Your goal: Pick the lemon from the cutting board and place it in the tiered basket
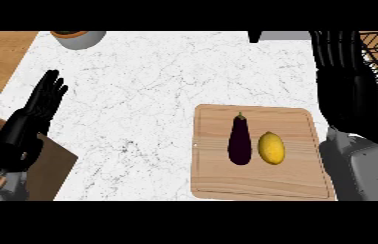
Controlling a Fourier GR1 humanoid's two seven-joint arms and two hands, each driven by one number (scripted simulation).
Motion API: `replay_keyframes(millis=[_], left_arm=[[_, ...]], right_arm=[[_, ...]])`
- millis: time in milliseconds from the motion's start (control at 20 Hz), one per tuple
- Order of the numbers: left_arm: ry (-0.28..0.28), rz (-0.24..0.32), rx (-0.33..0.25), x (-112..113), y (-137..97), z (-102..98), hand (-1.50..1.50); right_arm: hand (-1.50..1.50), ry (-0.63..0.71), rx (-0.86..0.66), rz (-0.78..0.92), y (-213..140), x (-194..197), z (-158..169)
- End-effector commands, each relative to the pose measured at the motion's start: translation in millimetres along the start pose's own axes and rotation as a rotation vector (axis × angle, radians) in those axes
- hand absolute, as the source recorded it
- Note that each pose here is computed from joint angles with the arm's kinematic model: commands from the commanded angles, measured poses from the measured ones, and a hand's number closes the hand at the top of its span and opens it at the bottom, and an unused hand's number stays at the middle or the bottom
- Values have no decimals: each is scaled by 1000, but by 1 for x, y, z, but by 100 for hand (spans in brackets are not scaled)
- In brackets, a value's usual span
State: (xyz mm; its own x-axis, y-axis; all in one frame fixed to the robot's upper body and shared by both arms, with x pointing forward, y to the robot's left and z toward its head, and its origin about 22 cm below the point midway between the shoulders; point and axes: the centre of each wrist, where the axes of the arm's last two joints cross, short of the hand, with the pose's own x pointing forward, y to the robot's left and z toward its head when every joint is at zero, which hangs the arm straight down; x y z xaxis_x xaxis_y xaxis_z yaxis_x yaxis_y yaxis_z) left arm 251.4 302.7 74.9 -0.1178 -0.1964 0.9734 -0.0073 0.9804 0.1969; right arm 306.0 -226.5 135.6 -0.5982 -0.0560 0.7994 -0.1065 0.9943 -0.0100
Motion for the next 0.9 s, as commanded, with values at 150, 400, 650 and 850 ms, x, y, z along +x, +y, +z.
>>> replay_keyframes(millis=[150,400,650,850], left_arm=[[50,-190,140,-6,23,4,0],[107,-216,189,1,35,22,0],[166,-243,180,-13,26,30,0],[135,-248,160,-12,15,22,0]], right_arm=[[150,285,-469,91,-28,-30,67],[-150,667,-1018,399,-90,-61,174],[-150,731,-1227,524,-50,-55,220],[-150,822,-1108,572,-30,-37,232]])
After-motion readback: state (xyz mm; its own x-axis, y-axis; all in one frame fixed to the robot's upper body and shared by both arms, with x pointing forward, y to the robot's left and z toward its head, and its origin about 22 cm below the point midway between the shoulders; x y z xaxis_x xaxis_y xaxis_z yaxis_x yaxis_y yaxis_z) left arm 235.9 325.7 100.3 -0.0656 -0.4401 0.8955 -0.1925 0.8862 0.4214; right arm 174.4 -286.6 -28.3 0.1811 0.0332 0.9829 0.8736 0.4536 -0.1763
